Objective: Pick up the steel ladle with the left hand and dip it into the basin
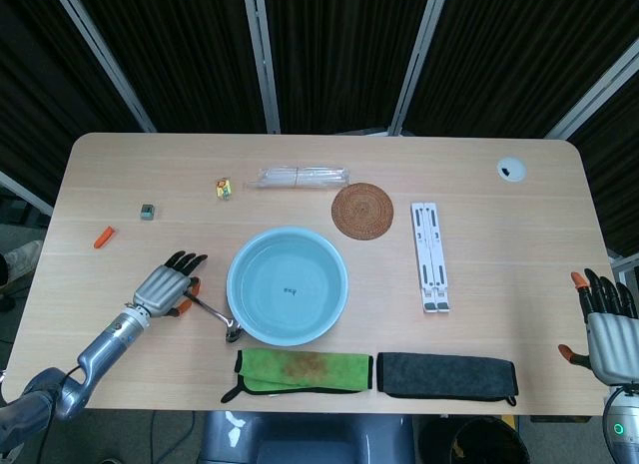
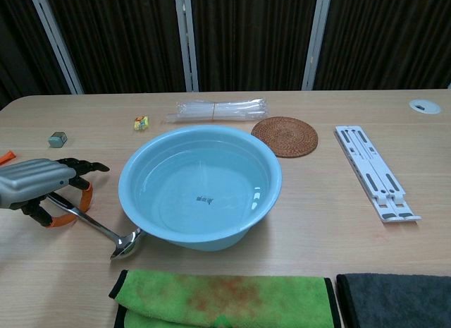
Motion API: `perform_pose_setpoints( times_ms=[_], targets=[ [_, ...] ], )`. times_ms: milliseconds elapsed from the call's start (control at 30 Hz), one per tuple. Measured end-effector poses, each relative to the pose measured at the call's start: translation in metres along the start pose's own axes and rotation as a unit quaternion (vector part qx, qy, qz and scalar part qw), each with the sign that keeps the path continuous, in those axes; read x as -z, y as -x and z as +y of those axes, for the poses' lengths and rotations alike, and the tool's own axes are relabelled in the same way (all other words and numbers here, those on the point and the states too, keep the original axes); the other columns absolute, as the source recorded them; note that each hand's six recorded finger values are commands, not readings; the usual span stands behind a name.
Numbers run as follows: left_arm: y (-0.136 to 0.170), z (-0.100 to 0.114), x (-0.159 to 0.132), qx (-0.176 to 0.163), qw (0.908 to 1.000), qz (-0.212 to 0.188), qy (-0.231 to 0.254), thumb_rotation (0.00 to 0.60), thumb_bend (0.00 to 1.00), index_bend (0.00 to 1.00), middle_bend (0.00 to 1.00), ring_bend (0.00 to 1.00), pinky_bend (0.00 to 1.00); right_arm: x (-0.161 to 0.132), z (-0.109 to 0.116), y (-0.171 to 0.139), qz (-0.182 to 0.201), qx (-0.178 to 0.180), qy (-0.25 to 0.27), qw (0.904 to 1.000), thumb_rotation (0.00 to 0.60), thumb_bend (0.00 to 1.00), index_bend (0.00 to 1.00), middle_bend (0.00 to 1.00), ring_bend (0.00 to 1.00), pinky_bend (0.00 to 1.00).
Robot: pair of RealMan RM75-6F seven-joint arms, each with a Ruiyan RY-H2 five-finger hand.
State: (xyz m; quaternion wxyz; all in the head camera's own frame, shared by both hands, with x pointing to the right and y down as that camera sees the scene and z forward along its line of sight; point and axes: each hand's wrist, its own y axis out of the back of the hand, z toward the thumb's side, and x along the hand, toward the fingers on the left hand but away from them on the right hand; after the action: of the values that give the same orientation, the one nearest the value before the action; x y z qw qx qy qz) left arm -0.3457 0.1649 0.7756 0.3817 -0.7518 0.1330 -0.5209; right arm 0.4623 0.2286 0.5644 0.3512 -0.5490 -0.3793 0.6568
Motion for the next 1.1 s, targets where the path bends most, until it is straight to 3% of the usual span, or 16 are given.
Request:
perform_pose_setpoints(
  times_ms=[367, 567, 1100],
  targets=[
    [0.040, 0.012, -0.007, -0.038, 0.9987, -0.032, -0.014, 0.600, 0.44, 0.55, 0.00, 0.00, 0.00, -0.002, 0.002, -0.003, 0.005, 0.004, 0.000, 1.0000, 0.600, 0.00, 0.00, 0.00, 0.00, 0.00],
    [0.062, 0.018, -0.009, -0.043, 0.9981, -0.042, -0.013, 0.600, 0.44, 0.55, 0.00, 0.00, 0.00, -0.003, 0.002, -0.004, 0.008, 0.005, 0.000, 1.0000, 0.600, 0.00, 0.00, 0.00, 0.00, 0.00],
    [0.093, 0.039, -0.016, -0.071, 0.9956, -0.059, -0.015, 0.600, 0.44, 0.57, 0.00, 0.00, 0.00, -0.005, 0.004, -0.007, 0.012, 0.007, 0.005, 0.9999, 0.600, 0.00, 0.00, 0.00, 0.00, 0.00]
  ],
)
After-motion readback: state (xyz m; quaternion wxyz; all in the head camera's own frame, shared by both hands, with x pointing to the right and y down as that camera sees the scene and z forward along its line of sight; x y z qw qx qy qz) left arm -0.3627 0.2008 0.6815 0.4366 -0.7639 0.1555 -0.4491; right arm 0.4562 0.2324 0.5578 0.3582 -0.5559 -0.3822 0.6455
